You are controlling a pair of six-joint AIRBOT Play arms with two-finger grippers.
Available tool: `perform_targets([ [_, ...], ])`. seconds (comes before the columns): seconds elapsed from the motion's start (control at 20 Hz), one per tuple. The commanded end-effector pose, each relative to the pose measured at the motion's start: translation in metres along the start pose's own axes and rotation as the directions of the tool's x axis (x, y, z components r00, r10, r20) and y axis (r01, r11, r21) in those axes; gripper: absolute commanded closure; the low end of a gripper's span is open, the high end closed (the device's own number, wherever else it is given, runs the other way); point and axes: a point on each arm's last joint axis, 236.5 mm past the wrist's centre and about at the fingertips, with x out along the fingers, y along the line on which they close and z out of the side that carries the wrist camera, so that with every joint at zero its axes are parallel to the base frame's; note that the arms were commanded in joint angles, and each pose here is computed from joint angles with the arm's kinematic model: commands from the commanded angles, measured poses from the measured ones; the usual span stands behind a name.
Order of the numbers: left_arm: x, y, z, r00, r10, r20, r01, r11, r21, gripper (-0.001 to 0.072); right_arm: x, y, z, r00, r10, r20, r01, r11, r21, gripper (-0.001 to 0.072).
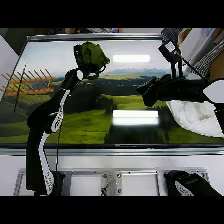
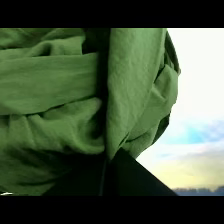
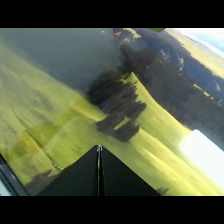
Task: Fold the clothes and pants, and hang the long-sleeved shirts on hangers.
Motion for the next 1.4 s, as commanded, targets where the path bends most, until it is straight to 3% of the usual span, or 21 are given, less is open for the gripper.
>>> perform_targets([
  [0.0, -0.032, -0.025, 0.054, 0.995, -0.035, 0.088, 0.038, 0.999, -0.034, 0.0697, -0.006, -0.014, 0.001, 0.998, -0.07, 0.004, 0.071, 0.997, -0.044, 0.0693],
  [0.15, -0.134, -0.099, 0.161, 0.965, -0.146, 0.217, 0.118, 0.983, 0.139, 0.0697, -0.04, -0.054, 0.034, 0.944, -0.296, 0.142, 0.316, 0.937, -0.148, 0.0693],
  [0.3, -0.289, -0.178, 0.24, 0.875, -0.281, 0.394, 0.165, 0.939, 0.303, 0.0697, -0.103, -0.074, 0.09, 0.799, -0.458, 0.39, 0.524, 0.848, -0.076, 0.0693],
  [0.45, -0.441, -0.234, 0.266, 0.756, -0.411, 0.51, 0.204, 0.888, 0.413, 0.0696, -0.151, -0.069, 0.117, 0.696, -0.484, 0.53, 0.547, 0.836, 0.044, 0.0693],
  [0.6, -0.535, -0.26, 0.257, 0.67, -0.501, 0.547, 0.232, 0.842, 0.487, 0.0696, -0.165, -0.063, 0.118, 0.683, -0.486, 0.545, 0.495, 0.857, 0.143, 0.0693],
  [0.75, -0.556, -0.258, 0.234, 0.673, -0.52, 0.525, 0.254, 0.83, 0.497, 0.0697, -0.164, -0.058, 0.113, 0.701, -0.478, 0.529, 0.455, 0.871, 0.184, 0.0694],
  [0.9, -0.518, -0.242, 0.193, 0.767, -0.486, 0.418, 0.289, 0.844, 0.451, 0.0697, -0.156, -0.057, 0.102, 0.734, -0.476, 0.484, 0.444, 0.876, 0.187, 0.0692],
  [1.15, -0.396, -0.181, 0.065, 0.952, -0.307, 0.011, 0.294, 0.92, 0.258, 0.0696, -0.125, -0.058, 0.062, 0.835, -0.457, 0.305, 0.421, 0.889, 0.179, 0.0685],
  [1.2, -0.376, -0.166, 0.038, 0.962, -0.263, -0.077, 0.274, 0.931, 0.241, 0.0618, -0.117, -0.059, 0.051, 0.856, -0.449, 0.255, 0.415, 0.892, 0.179, 0.0684],
  [1.25, -0.357, -0.149, 0.015, 0.964, -0.222, -0.145, 0.249, 0.945, 0.213, 0.021, -0.108, -0.059, 0.037, 0.879, -0.437, 0.193, 0.406, 0.896, 0.179, 0.068],
  [1.3, -0.343, -0.134, -0.001, 0.963, -0.188, -0.192, 0.22, 0.963, 0.157, -0.0013, -0.098, -0.059, 0.024, 0.897, -0.421, 0.133, 0.395, 0.9, 0.183, 0.0573],
  [1.35, -0.332, -0.116, -0.009, 0.962, -0.149, -0.228, 0.176, 0.979, 0.104, -0.0007, -0.087, -0.057, 0.009, 0.918, -0.392, 0.063, 0.374, 0.907, 0.192, 0.0262],
])
